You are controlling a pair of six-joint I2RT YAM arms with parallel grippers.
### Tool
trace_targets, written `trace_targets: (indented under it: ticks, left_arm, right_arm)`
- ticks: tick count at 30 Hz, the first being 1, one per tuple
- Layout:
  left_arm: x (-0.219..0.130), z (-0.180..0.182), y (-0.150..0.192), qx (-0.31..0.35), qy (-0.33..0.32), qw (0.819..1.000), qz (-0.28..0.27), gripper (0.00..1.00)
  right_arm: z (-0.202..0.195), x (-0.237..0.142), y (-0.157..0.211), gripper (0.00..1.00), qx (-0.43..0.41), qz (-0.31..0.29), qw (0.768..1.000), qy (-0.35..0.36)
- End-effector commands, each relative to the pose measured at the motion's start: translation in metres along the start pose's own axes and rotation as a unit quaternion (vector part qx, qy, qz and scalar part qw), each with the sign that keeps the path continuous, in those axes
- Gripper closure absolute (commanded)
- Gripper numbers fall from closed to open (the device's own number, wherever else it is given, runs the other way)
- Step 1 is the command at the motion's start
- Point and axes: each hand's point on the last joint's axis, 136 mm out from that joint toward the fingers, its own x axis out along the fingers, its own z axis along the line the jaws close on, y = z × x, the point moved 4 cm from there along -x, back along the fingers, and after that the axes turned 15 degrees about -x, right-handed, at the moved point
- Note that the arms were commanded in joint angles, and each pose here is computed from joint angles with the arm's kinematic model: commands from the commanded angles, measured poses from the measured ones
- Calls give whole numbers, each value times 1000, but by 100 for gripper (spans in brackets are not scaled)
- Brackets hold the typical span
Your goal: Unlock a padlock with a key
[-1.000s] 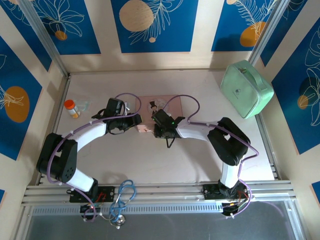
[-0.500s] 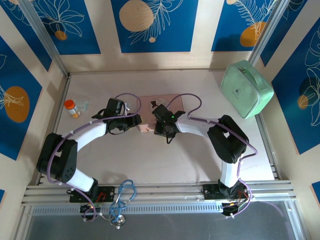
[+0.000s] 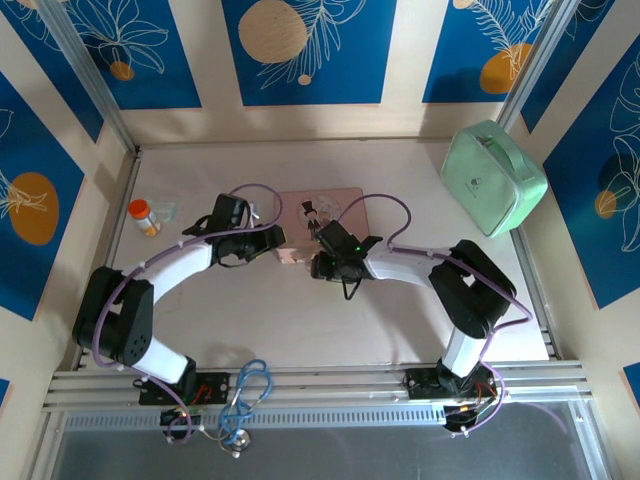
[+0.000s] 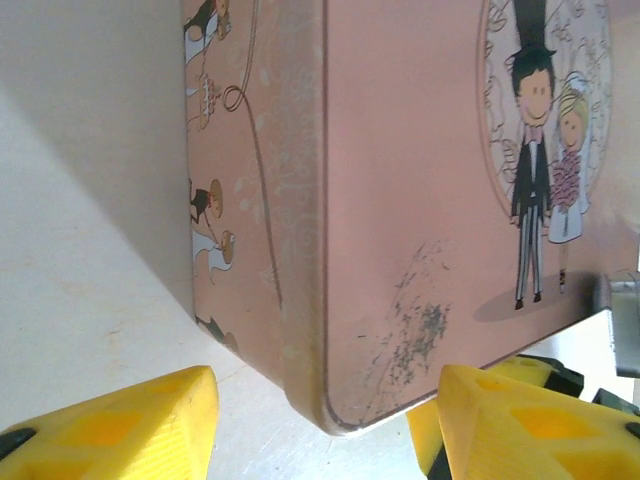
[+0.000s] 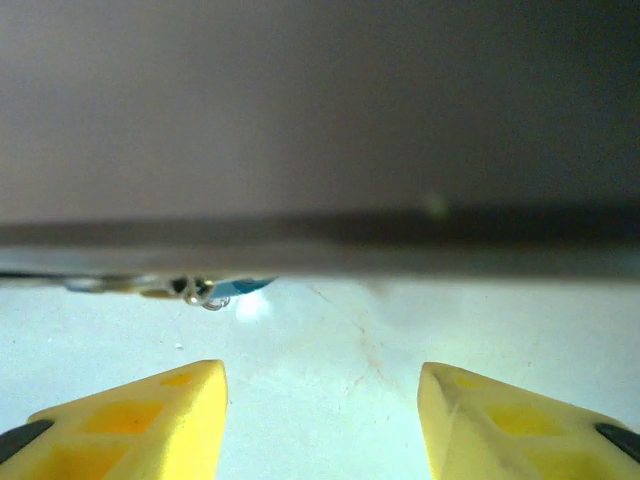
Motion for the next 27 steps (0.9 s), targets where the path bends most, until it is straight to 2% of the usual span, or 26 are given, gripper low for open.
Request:
trace_targets:
  ticks: [1,5,20,27]
  left_arm:
    - [-11,-13,-4,12,18,1000,-4,41]
    - [-9,-10,-3,10,16,1000,-3,42]
    - [-5,-6,-2,8,10,1000,2,47]
    - [-4,-6,-2,8,10,1000,2,47]
  right_arm:
    - [6,-8,-11,50,-37,-43,998,-30]
    - [1,-4,-14,53,-32,-43,998,-21]
    - [-3,23,-22,53,-45,-4,998,33]
    - [2,19,-22,47,-55,-9,998,32]
